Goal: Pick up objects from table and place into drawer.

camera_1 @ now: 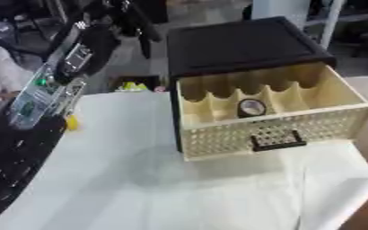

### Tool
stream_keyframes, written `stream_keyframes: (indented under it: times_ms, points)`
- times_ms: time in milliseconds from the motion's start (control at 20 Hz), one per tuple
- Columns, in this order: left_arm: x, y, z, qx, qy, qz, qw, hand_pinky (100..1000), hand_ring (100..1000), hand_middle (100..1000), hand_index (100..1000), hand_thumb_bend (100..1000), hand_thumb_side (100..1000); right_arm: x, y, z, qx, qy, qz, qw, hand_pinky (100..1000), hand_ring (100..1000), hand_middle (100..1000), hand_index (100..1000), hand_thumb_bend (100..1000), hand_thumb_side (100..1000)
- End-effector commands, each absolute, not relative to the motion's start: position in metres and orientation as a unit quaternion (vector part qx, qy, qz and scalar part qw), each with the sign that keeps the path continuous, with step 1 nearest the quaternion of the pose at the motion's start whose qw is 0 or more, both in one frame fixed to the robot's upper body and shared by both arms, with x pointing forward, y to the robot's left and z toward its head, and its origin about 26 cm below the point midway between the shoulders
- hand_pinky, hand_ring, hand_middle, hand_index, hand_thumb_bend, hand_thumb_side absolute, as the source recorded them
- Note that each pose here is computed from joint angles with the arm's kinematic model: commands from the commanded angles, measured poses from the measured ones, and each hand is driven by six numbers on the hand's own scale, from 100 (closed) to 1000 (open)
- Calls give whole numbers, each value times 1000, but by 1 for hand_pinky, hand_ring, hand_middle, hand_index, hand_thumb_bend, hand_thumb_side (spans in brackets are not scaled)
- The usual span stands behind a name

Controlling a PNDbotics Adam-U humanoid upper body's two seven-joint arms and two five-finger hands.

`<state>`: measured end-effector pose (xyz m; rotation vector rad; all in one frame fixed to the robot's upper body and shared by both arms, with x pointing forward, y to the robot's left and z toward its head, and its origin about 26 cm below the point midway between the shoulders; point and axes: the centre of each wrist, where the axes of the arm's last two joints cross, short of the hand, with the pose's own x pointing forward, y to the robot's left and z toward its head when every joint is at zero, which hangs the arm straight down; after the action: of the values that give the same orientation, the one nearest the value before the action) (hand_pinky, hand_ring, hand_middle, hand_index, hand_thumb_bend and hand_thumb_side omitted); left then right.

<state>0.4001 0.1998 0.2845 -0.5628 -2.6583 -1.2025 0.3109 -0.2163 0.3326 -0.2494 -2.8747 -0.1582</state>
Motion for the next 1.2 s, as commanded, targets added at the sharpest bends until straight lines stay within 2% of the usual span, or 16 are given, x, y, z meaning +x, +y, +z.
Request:
stream_keyframes:
  times_ms: [50, 100, 150, 200, 250, 300, 350, 450, 550, 850, 1200]
  points:
    - [385, 210, 294, -191, -884, -427, 16, 455, 643, 578, 934, 100, 815, 305, -223, 341, -106, -988, -40, 106, 315, 493, 464, 622, 882, 939]
    - [382, 212, 289, -198, -887, -416, 26, 456, 643, 574, 933, 100, 833, 305, -224, 341, -113, -987, -35, 107, 299, 489, 464, 623, 868, 987]
    - [378, 215, 286, -204, -891, -404, 35, 457, 643, 574, 932, 100, 837, 305, -226, 340, -119, -986, -29, 109, 291, 487, 463, 624, 868, 987]
    - [374, 216, 282, -211, -894, -393, 43, 458, 643, 573, 931, 100, 855, 305, -227, 340, -128, -985, -19, 111, 252, 480, 458, 628, 885, 931]
    - [370, 218, 279, -218, -897, -382, 51, 459, 644, 574, 930, 100, 863, 305, -229, 340, -139, -984, -5, 112, 224, 475, 450, 633, 920, 811]
    - [366, 219, 275, -226, -899, -370, 59, 463, 647, 577, 930, 100, 875, 304, -230, 341, -150, -982, 12, 112, 198, 470, 452, 638, 942, 811]
    - [361, 220, 272, -233, -901, -359, 68, 463, 649, 581, 931, 100, 879, 303, -231, 342, -162, -980, 28, 112, 165, 465, 450, 644, 990, 742]
    - [352, 224, 265, -247, -903, -341, 85, 459, 650, 585, 934, 100, 889, 302, -231, 344, -185, -974, 65, 114, 104, 456, 445, 655, 1000, 621]
    - [341, 228, 259, -260, -902, -330, 100, 456, 650, 586, 934, 100, 892, 302, -231, 344, -209, -965, 107, 117, 100, 450, 442, 660, 1000, 556]
    - [311, 243, 247, -296, -900, -292, 131, 443, 639, 590, 934, 100, 897, 301, -232, 339, -279, -923, 234, 121, 100, 414, 419, 678, 1000, 541]
    - [302, 267, 226, -329, -888, -263, 184, 440, 637, 624, 933, 100, 922, 318, -245, 314, -315, -851, 398, 134, 100, 395, 412, 704, 1000, 541]
